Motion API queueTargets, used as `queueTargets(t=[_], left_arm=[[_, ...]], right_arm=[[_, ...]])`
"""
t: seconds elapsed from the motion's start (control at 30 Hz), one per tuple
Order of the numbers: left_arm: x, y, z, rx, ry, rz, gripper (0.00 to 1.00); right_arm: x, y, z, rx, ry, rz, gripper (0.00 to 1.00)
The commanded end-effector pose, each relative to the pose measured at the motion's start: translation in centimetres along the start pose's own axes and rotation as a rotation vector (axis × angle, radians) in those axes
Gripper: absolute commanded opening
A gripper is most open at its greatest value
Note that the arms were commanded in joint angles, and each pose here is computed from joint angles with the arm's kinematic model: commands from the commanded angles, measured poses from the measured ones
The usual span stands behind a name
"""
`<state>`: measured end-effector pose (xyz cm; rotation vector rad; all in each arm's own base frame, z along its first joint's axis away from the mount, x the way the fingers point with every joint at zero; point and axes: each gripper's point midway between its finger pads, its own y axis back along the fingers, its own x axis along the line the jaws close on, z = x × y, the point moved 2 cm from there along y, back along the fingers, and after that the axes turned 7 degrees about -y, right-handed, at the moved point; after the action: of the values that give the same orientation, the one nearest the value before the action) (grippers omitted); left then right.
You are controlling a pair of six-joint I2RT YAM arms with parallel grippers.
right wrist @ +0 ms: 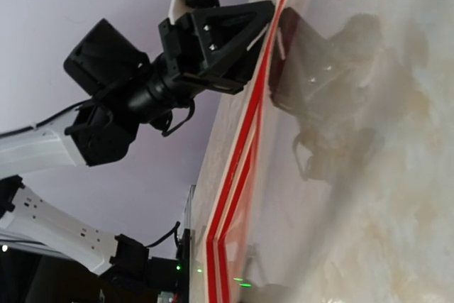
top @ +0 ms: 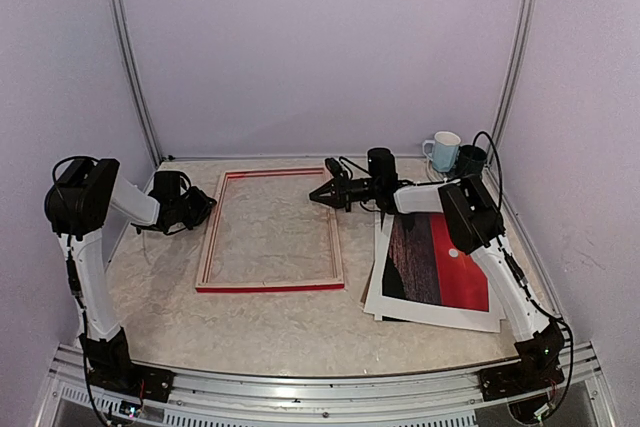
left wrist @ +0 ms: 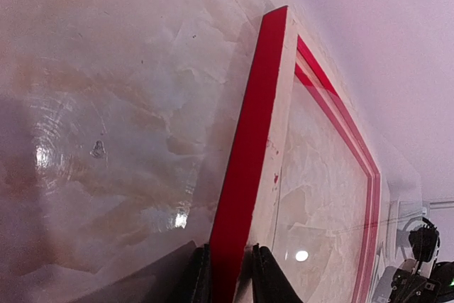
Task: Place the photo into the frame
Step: Place the glass panel on the frame body.
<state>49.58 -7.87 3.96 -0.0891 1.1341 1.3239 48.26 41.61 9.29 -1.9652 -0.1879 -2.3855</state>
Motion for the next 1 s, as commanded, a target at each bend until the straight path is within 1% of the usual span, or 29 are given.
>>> queueTargets(t=[0.0, 0.57, 0.83, 0.97], left_arm=[[2.3, -0.3, -2.9, 0.091, 0.034, 0.054, 0.21], [2.2, -0.3, -2.8, 0.09, 0.037, 0.05, 0.21], [2.3, -0.4, -2.9, 0.093, 0.04, 0.051, 0.21], [2.3, -0.4, -3.0, 0.095, 0.044, 0.051, 0.21]], right_arm=[[2.7, -0.7, -0.9, 0.043, 0.087, 0.049, 0.0], [5.4, -1.6, -2.5, 0.13, 0.173, 0.131, 0.0], [5.2, -2.0, -3.2, 0.164, 0.169, 0.138, 0.0], [4.0, -2.0, -2.9, 0.144, 0.122, 0.11, 0.0]])
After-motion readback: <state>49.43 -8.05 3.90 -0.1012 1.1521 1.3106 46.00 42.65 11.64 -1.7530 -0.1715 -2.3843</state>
